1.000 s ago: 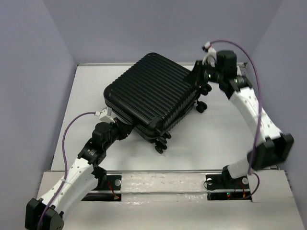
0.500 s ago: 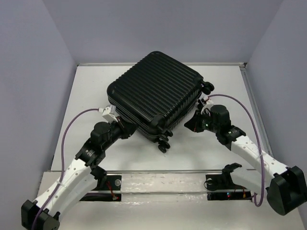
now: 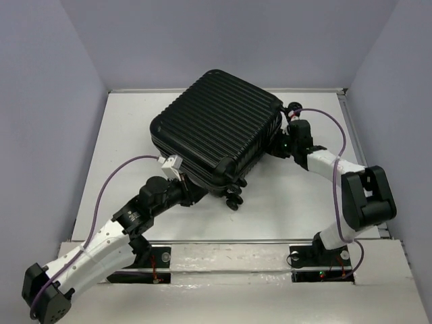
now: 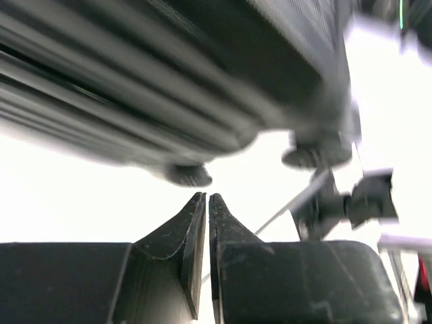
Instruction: Pack the luggage
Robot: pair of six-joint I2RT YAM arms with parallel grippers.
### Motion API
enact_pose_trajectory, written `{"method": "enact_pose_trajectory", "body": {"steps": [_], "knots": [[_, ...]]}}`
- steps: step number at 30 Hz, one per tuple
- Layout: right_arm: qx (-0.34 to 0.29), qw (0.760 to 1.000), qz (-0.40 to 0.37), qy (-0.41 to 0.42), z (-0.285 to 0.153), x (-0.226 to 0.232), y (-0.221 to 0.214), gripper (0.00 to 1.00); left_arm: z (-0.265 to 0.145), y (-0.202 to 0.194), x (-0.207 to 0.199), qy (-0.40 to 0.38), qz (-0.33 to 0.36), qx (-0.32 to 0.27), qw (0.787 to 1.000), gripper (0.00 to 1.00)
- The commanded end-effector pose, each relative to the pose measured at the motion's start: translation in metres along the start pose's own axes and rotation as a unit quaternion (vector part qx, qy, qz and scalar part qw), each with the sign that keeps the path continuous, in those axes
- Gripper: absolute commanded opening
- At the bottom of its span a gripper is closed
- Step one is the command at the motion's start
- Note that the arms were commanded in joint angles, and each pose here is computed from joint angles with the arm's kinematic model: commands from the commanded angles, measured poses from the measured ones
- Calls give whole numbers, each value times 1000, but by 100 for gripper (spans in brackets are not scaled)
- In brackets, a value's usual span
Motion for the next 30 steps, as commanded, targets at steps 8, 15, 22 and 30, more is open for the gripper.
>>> {"method": "enact_pose_trajectory", "body": {"steps": [8, 15, 22, 30], "knots": [[-120, 966, -117, 198, -10, 94, 144, 29, 14, -15, -84, -132, 48, 43, 989, 50], [-48, 960, -111, 252, -38, 52, 5, 43, 36, 16, -106, -115, 52, 0, 992, 72], [-43, 930, -154, 331, -27, 59, -40, 51, 56, 46, -115, -55, 38, -45, 997, 87], [-67, 896, -183, 399, -11, 67, -39, 59, 72, 45, -111, -39, 25, -42, 998, 89]]}}
Point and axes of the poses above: each gripper's point midway between its finger pads, its own z axis out along the fingers, its own x axis along the line the jaws close on, y = z × x, the point moved 6 cm from there along -z, back along the fingers, and after that the axes turned 6 degrees about z, right-handed, at the moved point
